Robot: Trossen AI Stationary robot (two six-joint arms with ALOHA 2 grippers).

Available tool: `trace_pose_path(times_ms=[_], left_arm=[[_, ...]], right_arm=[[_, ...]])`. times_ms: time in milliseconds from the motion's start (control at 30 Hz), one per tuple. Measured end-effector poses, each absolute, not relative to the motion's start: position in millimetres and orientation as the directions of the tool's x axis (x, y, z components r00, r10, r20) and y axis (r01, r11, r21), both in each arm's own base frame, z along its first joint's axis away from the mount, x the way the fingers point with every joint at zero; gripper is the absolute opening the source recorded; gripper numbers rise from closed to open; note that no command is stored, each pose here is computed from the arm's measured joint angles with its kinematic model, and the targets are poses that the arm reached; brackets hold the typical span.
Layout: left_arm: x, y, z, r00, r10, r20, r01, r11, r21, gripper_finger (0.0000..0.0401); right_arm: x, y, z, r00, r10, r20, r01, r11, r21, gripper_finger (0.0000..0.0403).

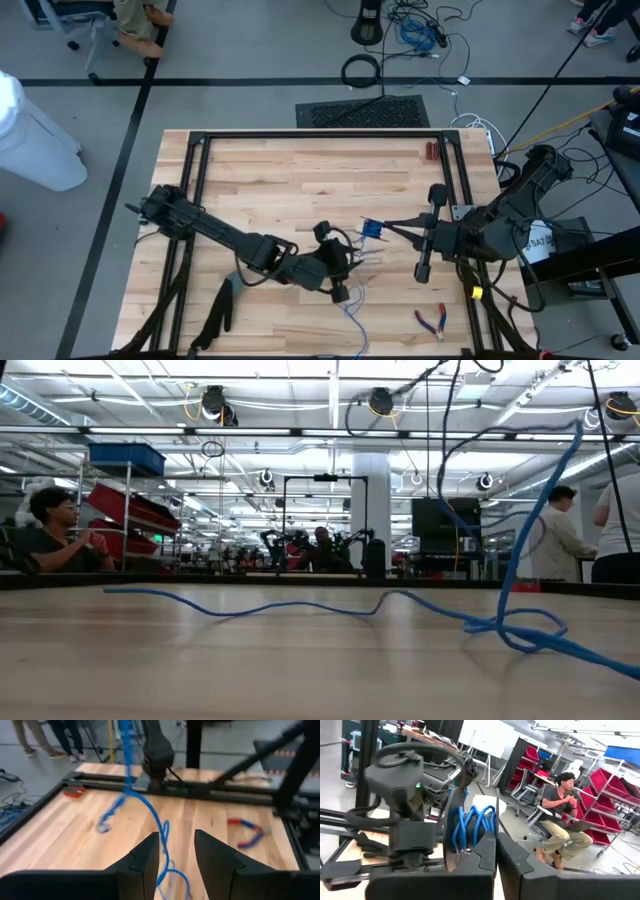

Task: Coil cords
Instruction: Coil the blue wire onto the black spool

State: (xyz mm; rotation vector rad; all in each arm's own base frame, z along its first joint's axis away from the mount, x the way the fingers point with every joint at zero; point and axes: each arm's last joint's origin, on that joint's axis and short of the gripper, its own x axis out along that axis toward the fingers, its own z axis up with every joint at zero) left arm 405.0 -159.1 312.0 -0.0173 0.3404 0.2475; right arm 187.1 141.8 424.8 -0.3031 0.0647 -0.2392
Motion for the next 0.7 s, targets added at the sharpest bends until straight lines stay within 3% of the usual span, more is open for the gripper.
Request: trace_pose_path(times_ms=[333,433,567,700], left_arm=[[407,-157,316,0.919,0.267,-0.291,-0.277,0.961,0.009,0.0126],[407,-157,316,0.918,0.267,-0.293,-0.271,0.962,0.028,0.0097],[404,-166,316,0.924,0.247,-0.291,-0.232,0.969,0.084,0.002],[399,-174,319,0.931,0.222,-0.288,-0.199,0.974,0.11,0.0011]], right_arm=[[185,143,426,0.972,-0.235,-0.021,0.218,0.93,-0.296,0.0],[185,142,426,0.972,-0.236,-0.021,0.219,0.929,-0.299,0.0],[183,141,427,0.961,-0.276,-0.019,0.257,0.918,-0.302,0.0],[180,142,427,0.95,-0.313,-0.018,0.29,0.9,-0.327,0.0]])
